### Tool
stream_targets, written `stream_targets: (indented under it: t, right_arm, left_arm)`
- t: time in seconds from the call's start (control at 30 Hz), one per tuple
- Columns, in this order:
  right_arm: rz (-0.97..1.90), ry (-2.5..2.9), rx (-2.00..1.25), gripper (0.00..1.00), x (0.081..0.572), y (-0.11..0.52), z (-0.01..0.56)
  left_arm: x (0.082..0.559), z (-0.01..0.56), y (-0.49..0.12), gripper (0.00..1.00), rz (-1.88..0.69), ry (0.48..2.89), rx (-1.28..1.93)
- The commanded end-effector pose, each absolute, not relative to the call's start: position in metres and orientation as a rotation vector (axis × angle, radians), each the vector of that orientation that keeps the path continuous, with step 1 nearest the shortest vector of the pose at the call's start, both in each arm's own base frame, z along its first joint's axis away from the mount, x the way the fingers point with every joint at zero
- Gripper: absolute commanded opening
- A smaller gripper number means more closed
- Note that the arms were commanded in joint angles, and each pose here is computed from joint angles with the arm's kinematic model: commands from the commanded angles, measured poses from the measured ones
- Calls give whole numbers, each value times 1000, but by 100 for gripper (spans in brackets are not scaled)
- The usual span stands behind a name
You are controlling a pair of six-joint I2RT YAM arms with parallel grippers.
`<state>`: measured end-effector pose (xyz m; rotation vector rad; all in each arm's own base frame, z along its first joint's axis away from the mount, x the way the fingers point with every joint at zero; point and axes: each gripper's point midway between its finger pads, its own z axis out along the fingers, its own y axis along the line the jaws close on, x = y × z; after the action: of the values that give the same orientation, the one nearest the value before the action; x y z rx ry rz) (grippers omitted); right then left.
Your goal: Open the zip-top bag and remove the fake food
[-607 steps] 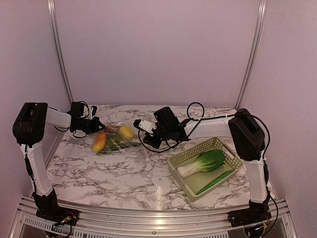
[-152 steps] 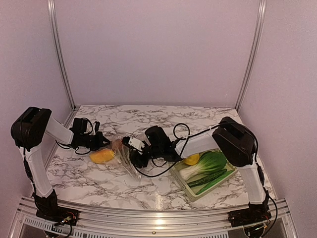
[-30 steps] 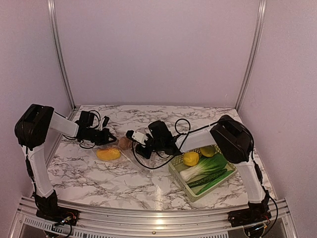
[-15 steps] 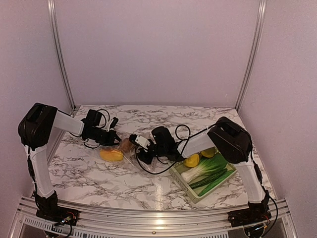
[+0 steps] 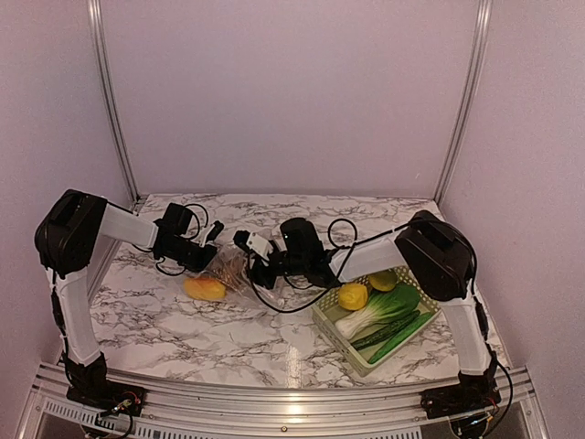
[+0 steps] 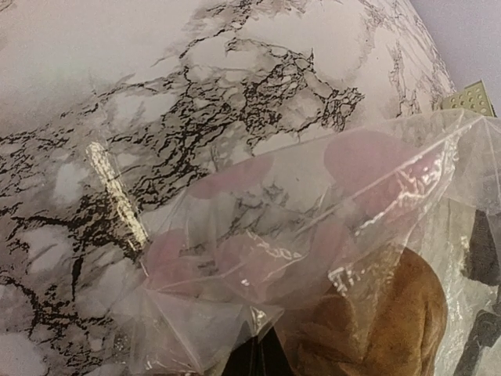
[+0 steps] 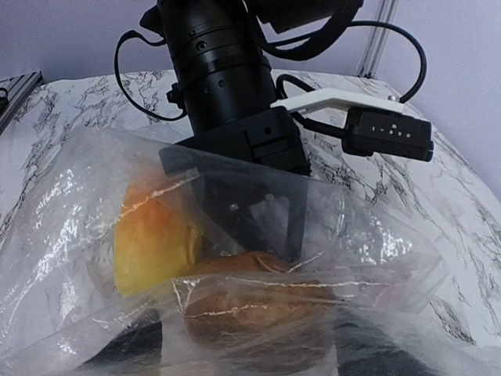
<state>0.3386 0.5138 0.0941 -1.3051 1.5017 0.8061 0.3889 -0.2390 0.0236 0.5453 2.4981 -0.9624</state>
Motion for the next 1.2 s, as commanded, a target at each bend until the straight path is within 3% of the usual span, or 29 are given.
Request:
stream_targets:
  t: [0.0,0.1,0.47,0.53,0.67,0.8,1.17]
  right_arm:
    - [789,1551,-1349,80,342,525,74]
    - [801,1573,-1365,87,342,529,67]
    - [806,1658,-1447,89,342,544,26]
    - [800,1669,-1456,84,342,544,22]
    - [781,1676,-1437,63,339,535,27]
    - [779,1659,-1415,53,335,528,47]
    - [731,1662,-1368,50,330,508,87]
  left_arm:
    - [380,21,-243,0,-997,2516,574]
    - [380,23,-247,0,-1017,2507,568]
    - [383,28,-260,0,-1058,2478,581]
    - [383,30,-259,0,-1059,2474,580]
    - [392,32,-247,0,-1038,2474,490]
    - [409,35,-222,0,-980,2464,337]
    - [443,28,-132,0,-783,2450,-123]
